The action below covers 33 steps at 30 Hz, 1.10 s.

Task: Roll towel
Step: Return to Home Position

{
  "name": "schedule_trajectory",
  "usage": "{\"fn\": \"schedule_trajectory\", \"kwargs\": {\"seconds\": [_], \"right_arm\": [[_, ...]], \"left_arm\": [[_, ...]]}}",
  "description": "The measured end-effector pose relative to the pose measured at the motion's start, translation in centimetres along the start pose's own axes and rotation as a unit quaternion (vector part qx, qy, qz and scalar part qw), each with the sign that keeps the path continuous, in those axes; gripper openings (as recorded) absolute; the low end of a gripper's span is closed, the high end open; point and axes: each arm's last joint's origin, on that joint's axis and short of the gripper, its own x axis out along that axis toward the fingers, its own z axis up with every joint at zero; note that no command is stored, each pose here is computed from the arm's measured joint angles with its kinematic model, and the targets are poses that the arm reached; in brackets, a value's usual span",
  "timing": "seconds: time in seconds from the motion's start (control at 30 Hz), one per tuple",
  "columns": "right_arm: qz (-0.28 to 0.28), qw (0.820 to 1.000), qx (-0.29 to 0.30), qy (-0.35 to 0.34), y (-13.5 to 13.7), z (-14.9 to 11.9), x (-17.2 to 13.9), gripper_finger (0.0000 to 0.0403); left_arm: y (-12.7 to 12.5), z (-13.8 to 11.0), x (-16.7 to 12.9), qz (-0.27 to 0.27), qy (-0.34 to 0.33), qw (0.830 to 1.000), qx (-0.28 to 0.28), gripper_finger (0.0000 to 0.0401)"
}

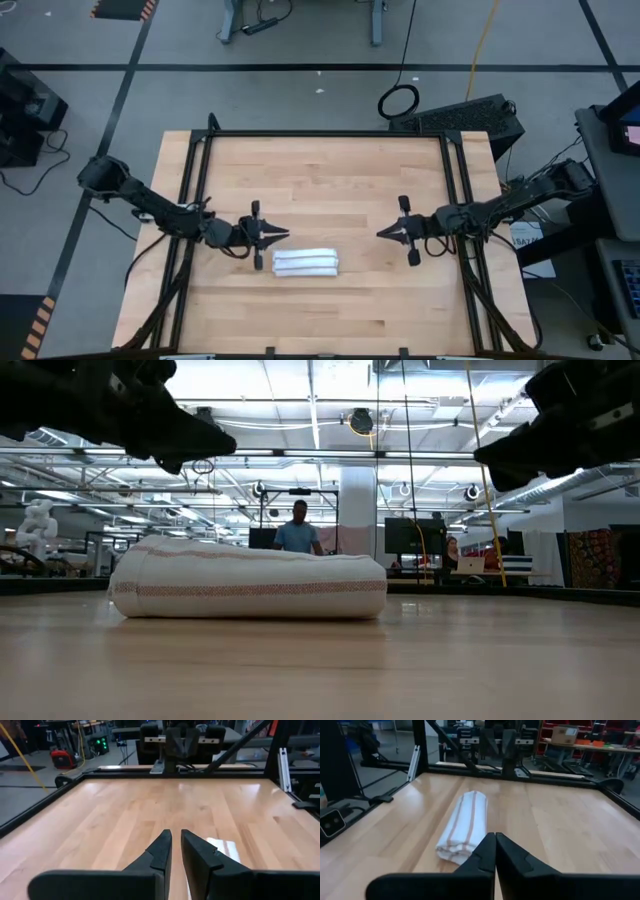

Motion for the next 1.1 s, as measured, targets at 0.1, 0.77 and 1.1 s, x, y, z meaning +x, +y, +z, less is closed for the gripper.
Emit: {"fn": "schedule_trajectory", "kwargs": {"seconds": [0.1, 0.77, 1.1], "right_arm": [[0.0, 1.0, -0.01, -0.01, 0.0, -0.5, -0.3, 0.0], [-0.005, 0.999, -0.02, -0.033, -0.2, -2.4, -1.4, 0.0], [-0.006, 0.999, -0.02, -0.035, -0.2, -2.4, -1.4, 0.0]], "left_arm": [[0.1, -0.5, -0.2, 0.0, 0.004, 1.0, 0.002, 0.0047], [2.3, -5.3, -4.0, -0.003, -0.027, 0.999, -0.027, 0.0047], [2.1, -5.3, -4.4, -0.022, -0.032, 0.999, -0.024, 0.0032]]}}
